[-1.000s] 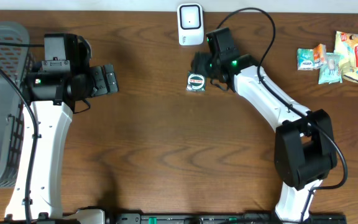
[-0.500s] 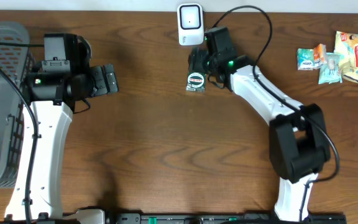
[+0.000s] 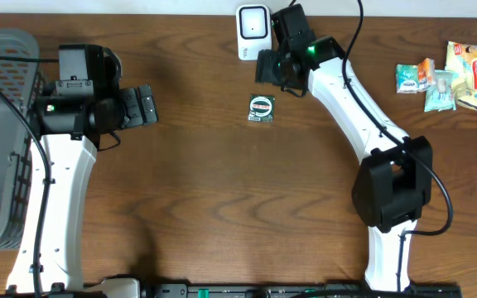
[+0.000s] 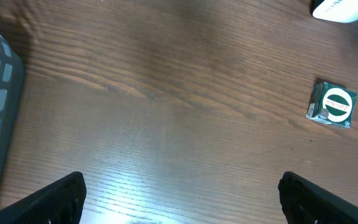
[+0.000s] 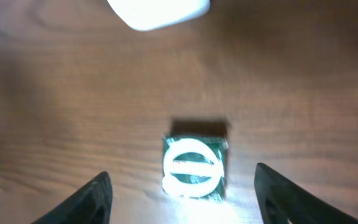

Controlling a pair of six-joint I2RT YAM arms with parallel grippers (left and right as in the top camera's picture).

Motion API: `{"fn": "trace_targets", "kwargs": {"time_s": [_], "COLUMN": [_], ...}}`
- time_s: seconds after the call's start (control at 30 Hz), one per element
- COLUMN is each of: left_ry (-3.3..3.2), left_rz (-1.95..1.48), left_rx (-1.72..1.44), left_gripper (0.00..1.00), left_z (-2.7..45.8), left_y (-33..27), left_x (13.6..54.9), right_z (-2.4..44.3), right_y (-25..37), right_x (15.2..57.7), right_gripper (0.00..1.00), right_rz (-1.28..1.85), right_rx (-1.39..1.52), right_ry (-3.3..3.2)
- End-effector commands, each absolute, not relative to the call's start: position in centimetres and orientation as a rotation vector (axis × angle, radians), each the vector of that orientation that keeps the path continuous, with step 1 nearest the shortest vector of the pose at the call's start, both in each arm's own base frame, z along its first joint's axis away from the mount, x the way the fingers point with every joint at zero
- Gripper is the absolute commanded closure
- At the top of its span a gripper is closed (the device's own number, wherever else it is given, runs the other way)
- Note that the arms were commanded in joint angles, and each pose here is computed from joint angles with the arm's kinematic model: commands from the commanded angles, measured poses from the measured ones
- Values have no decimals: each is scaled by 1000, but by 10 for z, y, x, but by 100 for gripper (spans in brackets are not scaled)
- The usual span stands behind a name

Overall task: Scan the item barcode
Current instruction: 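Lift the tin toward the scanner with the right gripper, then hold the tin in front of the scanner with the right gripper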

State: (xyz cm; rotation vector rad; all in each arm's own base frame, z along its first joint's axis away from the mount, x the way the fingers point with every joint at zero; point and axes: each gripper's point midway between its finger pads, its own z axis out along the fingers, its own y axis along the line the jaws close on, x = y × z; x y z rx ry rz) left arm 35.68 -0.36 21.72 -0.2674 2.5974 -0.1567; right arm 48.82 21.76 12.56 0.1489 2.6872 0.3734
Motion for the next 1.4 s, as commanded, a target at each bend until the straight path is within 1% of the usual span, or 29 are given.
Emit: {"fn": "trace_targets", "kwargs": {"time_s": [0.0, 0.13, 0.2, 0.47, 0.63, 0.7, 0.73, 0.8, 0.9, 1.37], "left_ry": [2598, 2598, 2598, 2598, 2598, 2598, 2598, 2598, 2598, 2598], "left_rz": [-143, -143, -143, -143, -143, -143, -143, -143, -143, -143], "left_rx": [-272, -272, -272, -272, -272, -272, -272, -272, -272, -272], "left_gripper": [2, 2, 2, 2, 2, 2, 2, 2, 2, 2], "left_z": [217, 217, 218, 218, 218, 218, 218, 218, 218, 218], "left_y": [-1, -1, -1, -1, -1, -1, -1, -1, -1, -1], "left_x": [356, 356, 356, 356, 356, 356, 356, 356, 356, 356], "right_z": [95, 51, 42, 38, 42, 41, 41, 40, 40, 42], "right_y": [226, 228, 228, 231, 254, 258, 257, 249, 245, 245], "right_x": [478, 464, 461, 461, 462, 461, 462, 465, 466, 467], "right_gripper": [26, 14, 12, 10, 8, 5, 1, 1, 1, 1], "right_rz": [416, 408, 396, 388, 408, 363, 312, 161, 68, 34], "right_rx": [49, 4, -10, -17, -81, -99, -92, -20, 16, 8], "right_ry": [2786, 2914, 2937, 2933, 2887, 2872, 2861, 2830, 2799, 2779]}}
